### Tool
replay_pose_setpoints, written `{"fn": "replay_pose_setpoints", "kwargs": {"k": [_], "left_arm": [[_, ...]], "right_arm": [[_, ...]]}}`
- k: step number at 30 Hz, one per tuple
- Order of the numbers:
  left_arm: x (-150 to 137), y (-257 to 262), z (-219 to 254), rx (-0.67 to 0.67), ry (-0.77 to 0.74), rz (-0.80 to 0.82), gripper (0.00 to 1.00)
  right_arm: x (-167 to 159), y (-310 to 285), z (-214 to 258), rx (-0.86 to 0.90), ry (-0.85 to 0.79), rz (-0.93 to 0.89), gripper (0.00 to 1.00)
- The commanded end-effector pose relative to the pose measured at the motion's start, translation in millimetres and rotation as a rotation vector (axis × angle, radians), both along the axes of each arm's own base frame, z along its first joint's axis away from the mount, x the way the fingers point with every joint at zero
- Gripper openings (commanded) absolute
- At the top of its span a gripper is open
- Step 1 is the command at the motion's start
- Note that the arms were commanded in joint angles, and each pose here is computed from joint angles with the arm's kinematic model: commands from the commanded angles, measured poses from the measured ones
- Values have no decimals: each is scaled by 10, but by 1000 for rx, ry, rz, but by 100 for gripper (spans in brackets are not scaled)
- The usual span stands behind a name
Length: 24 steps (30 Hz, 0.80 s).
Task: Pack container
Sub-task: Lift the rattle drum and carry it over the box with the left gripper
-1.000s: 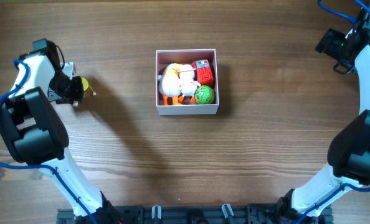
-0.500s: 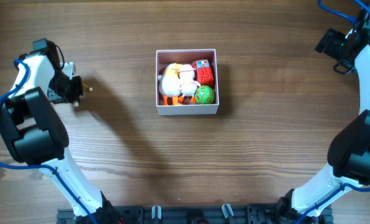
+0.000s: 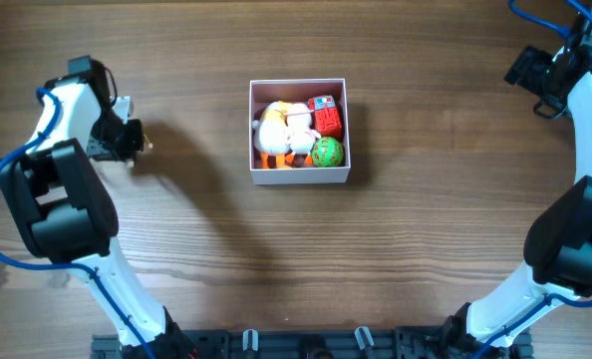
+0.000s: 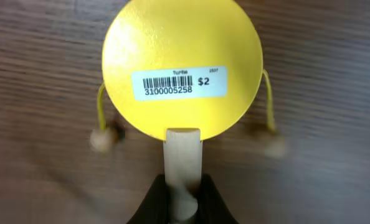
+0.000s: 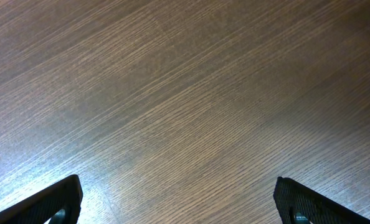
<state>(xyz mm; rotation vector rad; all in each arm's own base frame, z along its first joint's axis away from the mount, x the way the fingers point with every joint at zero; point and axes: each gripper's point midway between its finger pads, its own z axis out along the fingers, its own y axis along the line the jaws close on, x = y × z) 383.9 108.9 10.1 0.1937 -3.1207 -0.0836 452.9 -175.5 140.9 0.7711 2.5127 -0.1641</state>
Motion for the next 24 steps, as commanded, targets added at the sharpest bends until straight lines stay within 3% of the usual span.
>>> {"fn": "replay_pose_setpoints", "kwargs": {"k": [1, 8, 13, 19, 24], "left_arm": [[304, -167, 709, 30, -176, -46, 4], [462, -805, 1319, 19, -342, -172, 4], [510, -1703, 1663, -121, -471, -353, 5], [427, -2611, 1712, -222, -511, -498, 6], [291, -3055, 1664, -249, -501, -597, 9]], "right_arm": [[-8, -22, -5, -9, 2, -17, 100], [-8, -22, -5, -9, 2, -17, 100], [-8, -22, -5, -9, 2, -17, 100], [-8, -22, -5, -9, 2, -17, 100], [-8, -22, -5, -9, 2, -17, 100]]}}
